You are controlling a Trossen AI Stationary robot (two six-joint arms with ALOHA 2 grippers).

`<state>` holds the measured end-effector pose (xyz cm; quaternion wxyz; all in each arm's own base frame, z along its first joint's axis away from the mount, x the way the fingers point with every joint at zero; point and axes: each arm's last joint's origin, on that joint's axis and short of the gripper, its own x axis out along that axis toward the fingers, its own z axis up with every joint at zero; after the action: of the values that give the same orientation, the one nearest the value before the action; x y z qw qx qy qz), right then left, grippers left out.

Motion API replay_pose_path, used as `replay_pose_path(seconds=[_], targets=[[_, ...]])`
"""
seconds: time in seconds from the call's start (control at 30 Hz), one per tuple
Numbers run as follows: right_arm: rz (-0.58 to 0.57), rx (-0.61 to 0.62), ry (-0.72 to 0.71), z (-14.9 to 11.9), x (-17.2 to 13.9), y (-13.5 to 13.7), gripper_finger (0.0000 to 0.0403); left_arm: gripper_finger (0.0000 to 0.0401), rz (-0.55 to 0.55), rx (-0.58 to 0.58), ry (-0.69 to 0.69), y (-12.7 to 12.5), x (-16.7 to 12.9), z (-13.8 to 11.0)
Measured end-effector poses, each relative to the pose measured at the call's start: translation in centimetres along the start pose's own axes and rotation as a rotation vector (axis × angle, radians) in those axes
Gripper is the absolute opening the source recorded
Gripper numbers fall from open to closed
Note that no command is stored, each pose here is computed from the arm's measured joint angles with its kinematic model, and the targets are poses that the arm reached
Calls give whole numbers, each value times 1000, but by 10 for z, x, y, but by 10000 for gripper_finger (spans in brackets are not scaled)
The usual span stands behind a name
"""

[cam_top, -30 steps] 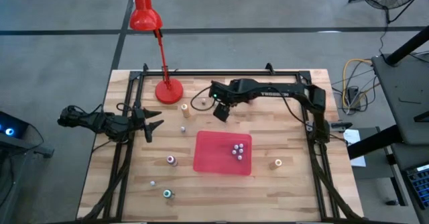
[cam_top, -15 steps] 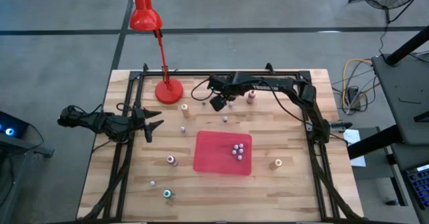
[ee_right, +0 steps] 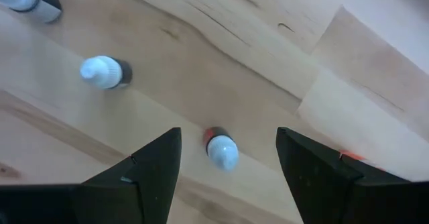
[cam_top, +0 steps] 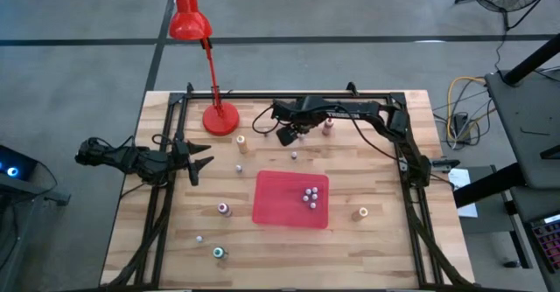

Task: Pick & Place food coloring
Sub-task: Put the small red food coloring bottle in the red bin

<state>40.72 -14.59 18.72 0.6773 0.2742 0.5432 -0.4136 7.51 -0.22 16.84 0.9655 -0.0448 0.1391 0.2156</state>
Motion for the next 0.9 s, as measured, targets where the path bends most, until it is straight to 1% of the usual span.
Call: replay_pose_path(seconds=[0.43,0.63,0.9], targets=[[4,-9,32,-5,7,0,237,170,0,0,0,0,0,0],[-12,-51,57,-7,20,3,237,170,0,1,1,0,0,0],[-14,-70,52,-7,20,3,237,170,0,0,0,0,0,0]])
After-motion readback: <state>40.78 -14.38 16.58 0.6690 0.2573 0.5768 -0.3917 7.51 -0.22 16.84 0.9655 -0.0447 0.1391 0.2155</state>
